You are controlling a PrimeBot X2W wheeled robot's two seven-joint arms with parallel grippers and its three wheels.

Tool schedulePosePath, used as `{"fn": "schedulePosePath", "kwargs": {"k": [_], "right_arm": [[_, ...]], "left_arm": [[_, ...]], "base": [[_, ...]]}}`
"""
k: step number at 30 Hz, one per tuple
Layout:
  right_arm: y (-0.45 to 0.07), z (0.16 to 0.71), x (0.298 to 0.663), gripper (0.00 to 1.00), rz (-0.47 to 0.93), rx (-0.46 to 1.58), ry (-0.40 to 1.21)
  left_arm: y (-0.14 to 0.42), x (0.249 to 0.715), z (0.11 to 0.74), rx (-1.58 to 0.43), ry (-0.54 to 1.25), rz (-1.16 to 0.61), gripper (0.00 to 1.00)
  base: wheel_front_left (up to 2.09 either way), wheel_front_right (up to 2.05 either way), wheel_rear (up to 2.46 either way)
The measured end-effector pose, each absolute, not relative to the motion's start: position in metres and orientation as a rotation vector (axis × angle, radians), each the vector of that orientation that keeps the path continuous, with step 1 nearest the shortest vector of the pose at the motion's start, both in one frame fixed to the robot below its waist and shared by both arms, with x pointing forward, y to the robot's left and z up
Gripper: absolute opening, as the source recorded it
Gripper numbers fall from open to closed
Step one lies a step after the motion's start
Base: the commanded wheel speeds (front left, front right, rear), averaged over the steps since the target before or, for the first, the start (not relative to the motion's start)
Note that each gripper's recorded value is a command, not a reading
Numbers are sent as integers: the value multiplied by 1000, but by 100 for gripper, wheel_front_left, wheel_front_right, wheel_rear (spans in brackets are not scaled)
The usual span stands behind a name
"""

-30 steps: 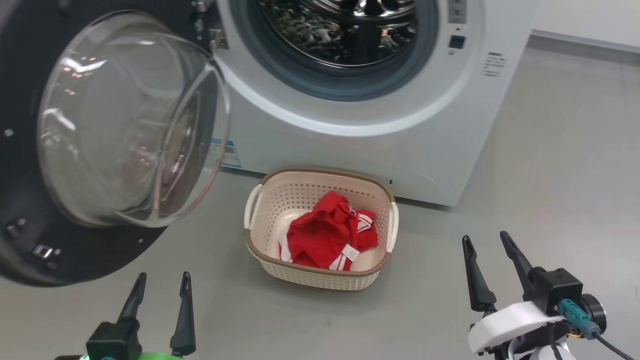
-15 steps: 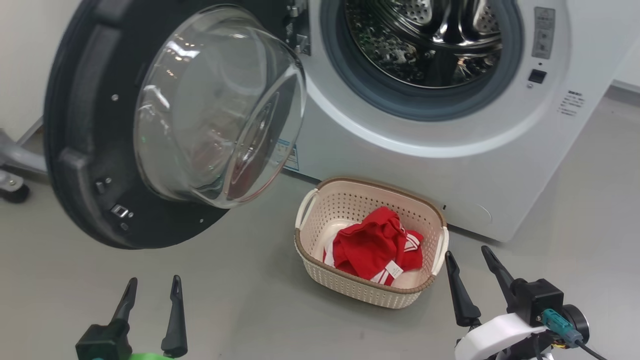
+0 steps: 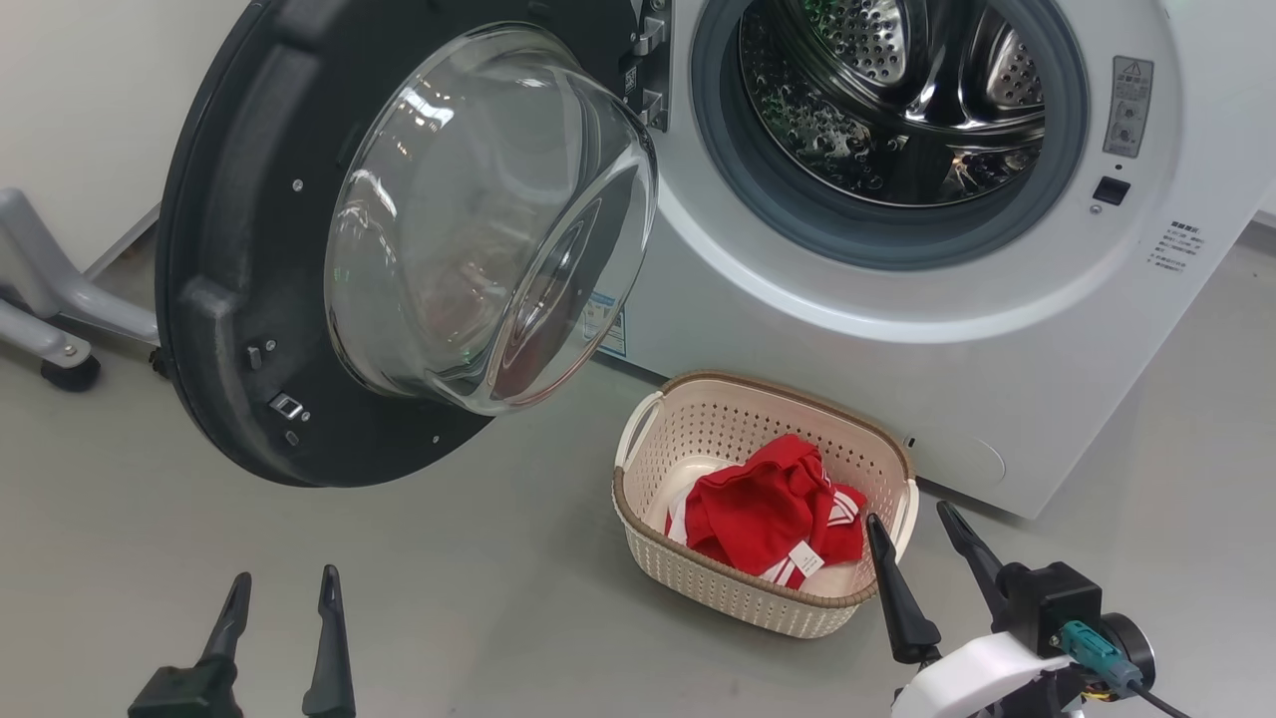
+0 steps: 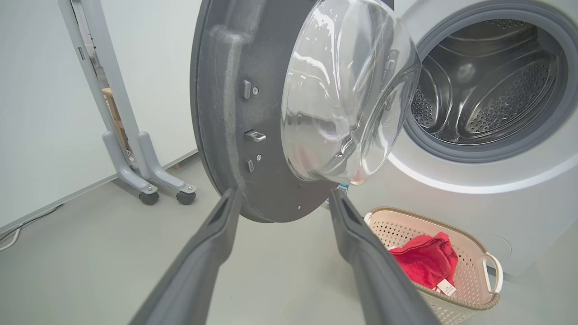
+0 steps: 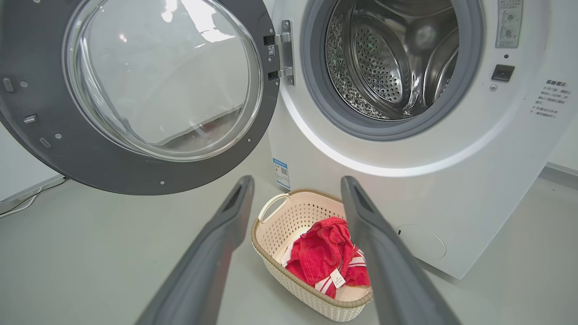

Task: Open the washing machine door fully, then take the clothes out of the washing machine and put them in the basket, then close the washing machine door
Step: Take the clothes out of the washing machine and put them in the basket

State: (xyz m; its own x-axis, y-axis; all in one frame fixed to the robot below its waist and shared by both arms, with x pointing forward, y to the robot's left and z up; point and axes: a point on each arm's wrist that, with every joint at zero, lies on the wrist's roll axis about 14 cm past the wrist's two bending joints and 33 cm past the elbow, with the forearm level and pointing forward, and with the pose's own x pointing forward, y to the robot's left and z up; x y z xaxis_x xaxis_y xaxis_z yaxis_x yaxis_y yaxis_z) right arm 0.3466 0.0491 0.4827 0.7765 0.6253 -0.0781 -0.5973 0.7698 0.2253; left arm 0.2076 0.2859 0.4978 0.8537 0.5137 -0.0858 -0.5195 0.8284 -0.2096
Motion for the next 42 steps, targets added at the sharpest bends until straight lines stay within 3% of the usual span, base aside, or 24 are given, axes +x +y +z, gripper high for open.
{"fn": "schedulePosePath", "kwargs": {"k": [16, 18, 19, 21, 28, 34, 42], "right_arm": [[51, 482, 345, 100, 672, 192, 156], [51, 482, 345, 100, 673, 192, 156], [51, 482, 345, 100, 674, 192, 156], [52, 482, 344, 100, 675, 192, 158], [52, 482, 344, 100, 678, 193, 163], [53, 482, 345, 100, 682, 189, 159], [52, 479, 349, 100, 686, 183, 169]], "left_arm": [[286, 204, 498, -243, 24, 556, 98], [286, 203, 497, -249, 25, 557, 76], [286, 203, 496, -250, 28, 557, 45], [286, 203, 496, -254, 29, 557, 0], [286, 203, 498, -361, -2, 560, 0], [276, 211, 515, -817, -153, 517, 0], [268, 220, 573, -1179, -420, 404, 0]], "base": [[0, 0, 0], [0, 0, 0], [0, 0, 0], [0, 0, 0], [0, 0, 0], [0, 0, 0], [0, 0, 0]]}}
